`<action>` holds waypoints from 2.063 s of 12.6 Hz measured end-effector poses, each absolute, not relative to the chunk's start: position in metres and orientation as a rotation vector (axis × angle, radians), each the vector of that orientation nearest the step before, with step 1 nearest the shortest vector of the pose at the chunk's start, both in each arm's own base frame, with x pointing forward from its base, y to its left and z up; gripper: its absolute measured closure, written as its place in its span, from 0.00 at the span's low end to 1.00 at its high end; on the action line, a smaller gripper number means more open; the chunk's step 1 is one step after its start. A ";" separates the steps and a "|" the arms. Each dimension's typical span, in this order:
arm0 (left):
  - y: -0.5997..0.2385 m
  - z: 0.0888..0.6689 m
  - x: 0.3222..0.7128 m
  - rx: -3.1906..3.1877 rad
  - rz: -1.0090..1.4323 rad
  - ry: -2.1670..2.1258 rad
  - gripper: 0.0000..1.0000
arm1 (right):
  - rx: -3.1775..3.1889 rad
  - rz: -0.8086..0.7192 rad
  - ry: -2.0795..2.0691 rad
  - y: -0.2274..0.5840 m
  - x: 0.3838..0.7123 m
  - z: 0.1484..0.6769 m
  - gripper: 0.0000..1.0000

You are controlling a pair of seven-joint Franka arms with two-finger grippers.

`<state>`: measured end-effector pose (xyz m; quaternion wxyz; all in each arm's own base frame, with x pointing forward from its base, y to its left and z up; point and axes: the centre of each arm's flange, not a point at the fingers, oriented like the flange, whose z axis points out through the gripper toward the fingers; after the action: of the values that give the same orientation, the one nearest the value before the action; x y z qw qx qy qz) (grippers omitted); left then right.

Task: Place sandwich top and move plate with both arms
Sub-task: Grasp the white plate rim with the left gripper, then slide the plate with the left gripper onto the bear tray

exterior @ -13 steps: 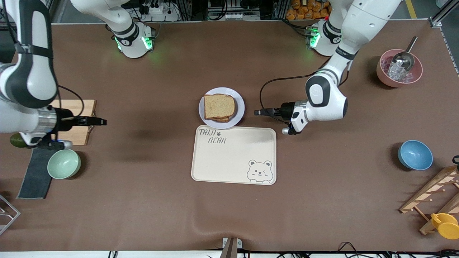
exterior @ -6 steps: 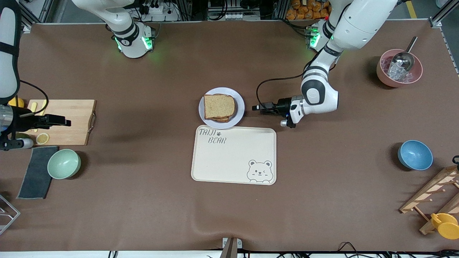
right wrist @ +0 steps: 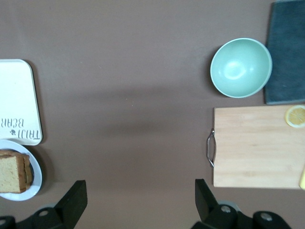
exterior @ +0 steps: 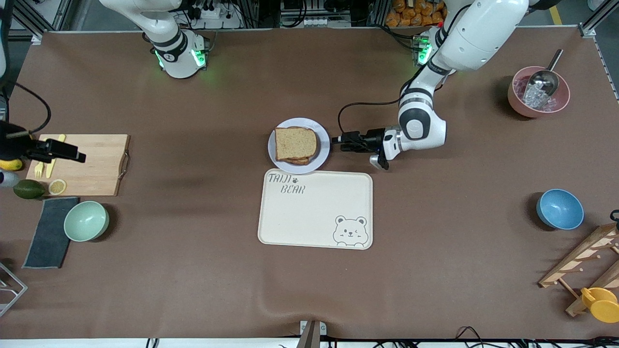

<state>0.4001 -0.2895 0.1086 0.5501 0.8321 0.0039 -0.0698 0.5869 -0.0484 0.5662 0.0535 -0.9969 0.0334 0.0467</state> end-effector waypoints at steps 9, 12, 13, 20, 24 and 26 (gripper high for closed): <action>-0.293 0.095 0.394 1.869 -0.142 -0.082 0.50 | -3.066 -0.017 0.125 -0.041 0.564 0.616 0.00; -0.298 0.090 0.401 1.854 -0.127 -0.092 0.51 | -3.100 -0.099 0.091 -0.032 0.569 0.623 0.00; -0.300 0.089 0.404 1.850 -0.122 -0.095 0.59 | -3.104 -0.104 0.083 -0.029 0.569 0.624 0.00; -0.308 0.082 0.413 1.838 -0.118 -0.092 0.64 | -3.106 -0.112 0.083 -0.029 0.569 0.627 0.00; -0.311 0.078 0.419 1.831 -0.112 -0.090 0.94 | -3.106 -0.112 0.081 -0.029 0.569 0.627 0.00; -0.312 0.078 0.419 1.830 -0.110 -0.094 0.96 | -3.106 -0.112 0.081 -0.029 0.569 0.627 0.00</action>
<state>0.4194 -0.3121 0.0782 0.6076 0.7918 -0.0405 -0.0476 0.5686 -0.0286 0.6266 0.0163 -0.9989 0.0259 -0.0361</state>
